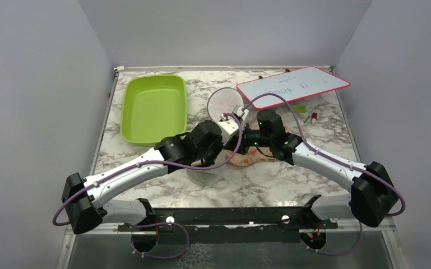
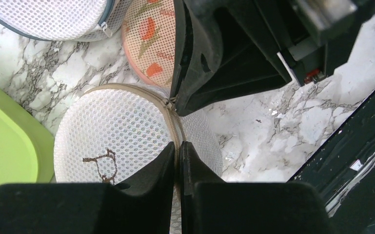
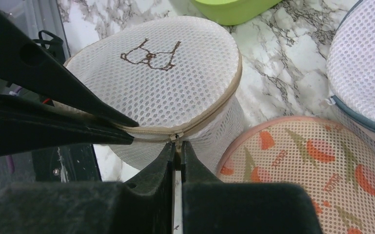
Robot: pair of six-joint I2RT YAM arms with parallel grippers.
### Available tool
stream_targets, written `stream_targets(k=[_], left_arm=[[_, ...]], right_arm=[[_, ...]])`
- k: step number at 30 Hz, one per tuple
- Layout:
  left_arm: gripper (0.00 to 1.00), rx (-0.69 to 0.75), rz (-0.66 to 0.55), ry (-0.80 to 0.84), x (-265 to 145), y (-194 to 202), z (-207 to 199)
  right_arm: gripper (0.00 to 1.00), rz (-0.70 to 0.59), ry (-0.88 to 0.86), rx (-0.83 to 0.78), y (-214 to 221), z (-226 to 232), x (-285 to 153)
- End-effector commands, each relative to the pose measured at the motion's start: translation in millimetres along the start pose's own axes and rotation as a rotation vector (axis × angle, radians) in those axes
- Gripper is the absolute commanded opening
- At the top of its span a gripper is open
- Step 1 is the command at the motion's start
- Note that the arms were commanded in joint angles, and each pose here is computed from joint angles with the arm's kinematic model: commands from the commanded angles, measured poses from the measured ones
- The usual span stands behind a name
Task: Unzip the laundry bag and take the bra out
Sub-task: Unzip the laundry bag at the center of the board.
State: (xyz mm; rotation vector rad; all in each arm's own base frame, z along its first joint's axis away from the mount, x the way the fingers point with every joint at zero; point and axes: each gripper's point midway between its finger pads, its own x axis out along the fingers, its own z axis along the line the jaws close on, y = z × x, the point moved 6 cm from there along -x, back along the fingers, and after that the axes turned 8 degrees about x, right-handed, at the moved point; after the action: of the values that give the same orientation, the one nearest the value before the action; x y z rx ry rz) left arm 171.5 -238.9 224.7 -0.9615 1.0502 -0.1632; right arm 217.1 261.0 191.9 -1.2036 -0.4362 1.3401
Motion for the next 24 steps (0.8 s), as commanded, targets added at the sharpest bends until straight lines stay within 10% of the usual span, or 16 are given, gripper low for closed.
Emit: stream_targets(k=[1, 24], left_arm=[[0.00, 0.046, -0.047, 0.018, -18.1, -12.8, 3.4], [0.00, 0.078, -0.231, 0.075, -67.0, -48.7, 5.9]], right_arm=[[0.01, -0.012, 0.087, 0.001, -8.8, -9.4, 2.4], [0.01, -0.003, 0.118, -0.032, -22.4, -27.1, 26.8]])
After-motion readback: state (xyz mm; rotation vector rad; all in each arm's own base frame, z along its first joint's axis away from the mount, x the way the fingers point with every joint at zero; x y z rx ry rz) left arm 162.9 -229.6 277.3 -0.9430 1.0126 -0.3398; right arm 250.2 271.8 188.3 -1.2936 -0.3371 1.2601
